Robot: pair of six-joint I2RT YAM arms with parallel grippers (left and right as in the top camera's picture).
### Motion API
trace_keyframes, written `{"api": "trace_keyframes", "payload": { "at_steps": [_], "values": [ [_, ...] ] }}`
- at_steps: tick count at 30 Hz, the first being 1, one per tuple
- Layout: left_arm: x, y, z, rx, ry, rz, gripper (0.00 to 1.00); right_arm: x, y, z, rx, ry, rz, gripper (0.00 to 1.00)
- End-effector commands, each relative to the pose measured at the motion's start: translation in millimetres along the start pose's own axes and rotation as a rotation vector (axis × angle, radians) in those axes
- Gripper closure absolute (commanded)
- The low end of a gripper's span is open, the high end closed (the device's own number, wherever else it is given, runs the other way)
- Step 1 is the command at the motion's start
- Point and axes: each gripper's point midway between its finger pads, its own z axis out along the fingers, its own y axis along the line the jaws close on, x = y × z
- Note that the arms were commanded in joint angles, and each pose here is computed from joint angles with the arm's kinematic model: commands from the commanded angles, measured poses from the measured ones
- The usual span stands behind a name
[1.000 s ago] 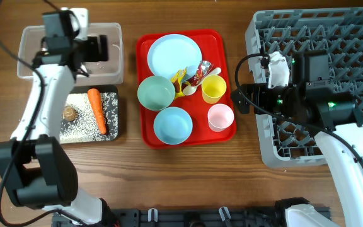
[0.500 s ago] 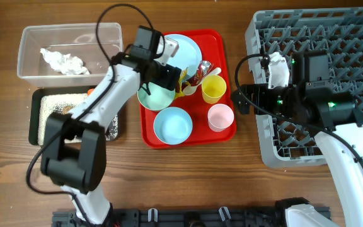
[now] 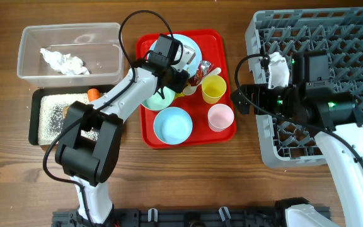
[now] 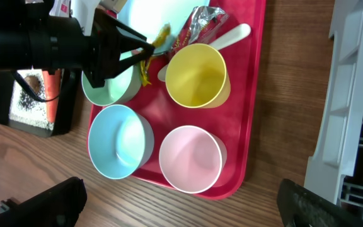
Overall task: Sort waste into correct bins and load items into the dishwasher rack
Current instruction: 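Return the left gripper to the tray and grasp the yellow and red wrappers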
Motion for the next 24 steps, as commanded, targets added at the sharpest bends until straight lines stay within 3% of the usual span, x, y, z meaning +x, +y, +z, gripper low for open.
{"api": "trace_keyframes", "payload": {
  "at_steps": [1,2,10,11,13,16,18,24],
  "values": [
    [-3,0,3,0.004,-0.003,0.000,0.91,3,1,3,-0.013,0.018,0.019,0.00],
    [-2,0,3,0.004,-0.002,0.000,0.96,4,1,3,-0.011,0.020,0.020,0.01],
    [-5,0,4,0.004,-0.013,-0.002,0.96,6,0,3,-0.005,0.030,0.023,0.00],
    [-5,0,4,0.004,-0.012,-0.002,0.67,7,0,3,-0.004,0.030,0.023,0.00],
    [-2,0,4,0.005,-0.003,-0.004,0.36,6,0,4,-0.004,0.031,0.024,0.00],
    [6,0,12,0.008,0.026,-0.008,0.33,7,-2,4,0.003,0.032,0.023,0.00],
    [15,1,21,0.011,0.055,-0.013,0.39,7,-2,4,0.003,0.034,0.026,0.00],
    [14,1,25,0.010,0.051,-0.012,0.96,7,-2,5,0.003,0.034,0.026,0.00]
  ]
}}
